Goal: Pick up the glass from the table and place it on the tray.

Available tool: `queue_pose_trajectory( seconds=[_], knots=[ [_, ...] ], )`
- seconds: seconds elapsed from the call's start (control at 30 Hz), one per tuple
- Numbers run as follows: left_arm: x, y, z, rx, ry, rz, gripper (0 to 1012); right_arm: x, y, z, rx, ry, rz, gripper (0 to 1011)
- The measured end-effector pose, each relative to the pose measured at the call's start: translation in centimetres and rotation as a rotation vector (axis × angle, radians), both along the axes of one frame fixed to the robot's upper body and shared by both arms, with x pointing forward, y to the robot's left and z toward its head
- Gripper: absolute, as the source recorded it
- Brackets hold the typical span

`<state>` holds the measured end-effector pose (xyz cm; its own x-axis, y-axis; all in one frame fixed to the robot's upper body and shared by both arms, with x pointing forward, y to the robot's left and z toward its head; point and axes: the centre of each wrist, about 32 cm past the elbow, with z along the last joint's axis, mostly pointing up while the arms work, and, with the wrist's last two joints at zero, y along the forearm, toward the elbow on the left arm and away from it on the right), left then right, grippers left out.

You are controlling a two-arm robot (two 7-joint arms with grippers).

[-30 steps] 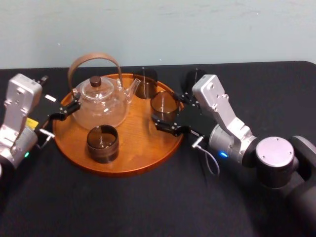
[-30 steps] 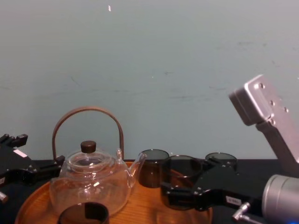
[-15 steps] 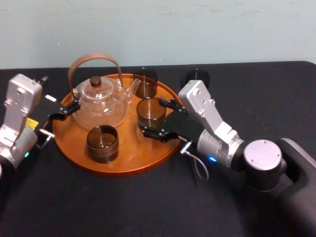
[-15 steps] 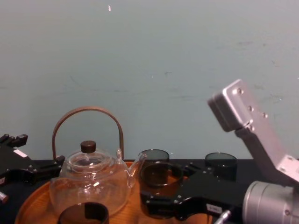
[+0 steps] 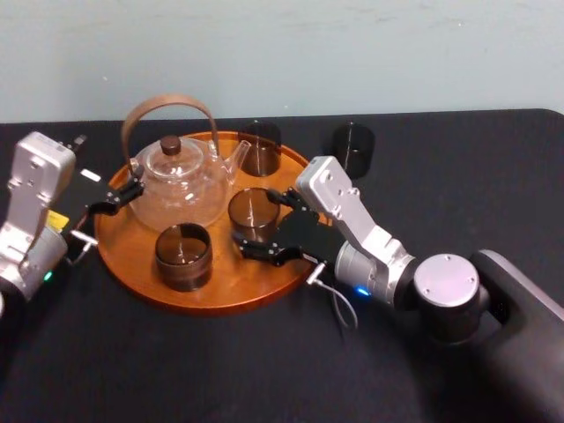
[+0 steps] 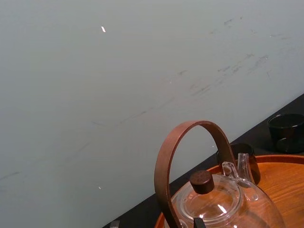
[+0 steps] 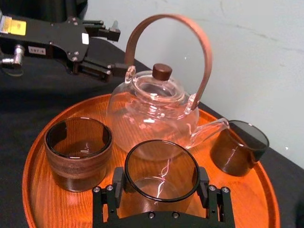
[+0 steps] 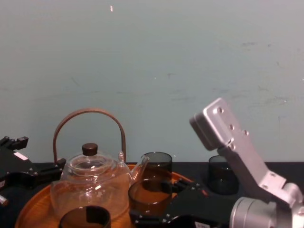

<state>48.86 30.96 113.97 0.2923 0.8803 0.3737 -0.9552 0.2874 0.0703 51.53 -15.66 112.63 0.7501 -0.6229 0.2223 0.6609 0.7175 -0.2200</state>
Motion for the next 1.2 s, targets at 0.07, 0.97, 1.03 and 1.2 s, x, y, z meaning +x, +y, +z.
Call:
queue_pose_trajectory(
  seconds=[0.07,0.97,1.03,1.2],
  knots=[
    [0.0,0.0,0.0,0.000,0.000,0.000,1009,0.1,0.1,-0.2,-0.003,0.003,0.002,930],
    [0.0,0.0,0.0,0.000,0.000,0.000,1010,0.2,2.2,-2.0,-0.028,0.034,0.048,930],
    [0.0,0.0,0.0,0.000,0.000,0.000,1009,0.2,2.2,-2.0,-0.029,0.035,0.049,930],
    [0.0,0.0,0.0,0.000,0.000,0.000,1010,0.1,2.2,-2.0,-0.031,0.035,0.050,930]
  ],
)
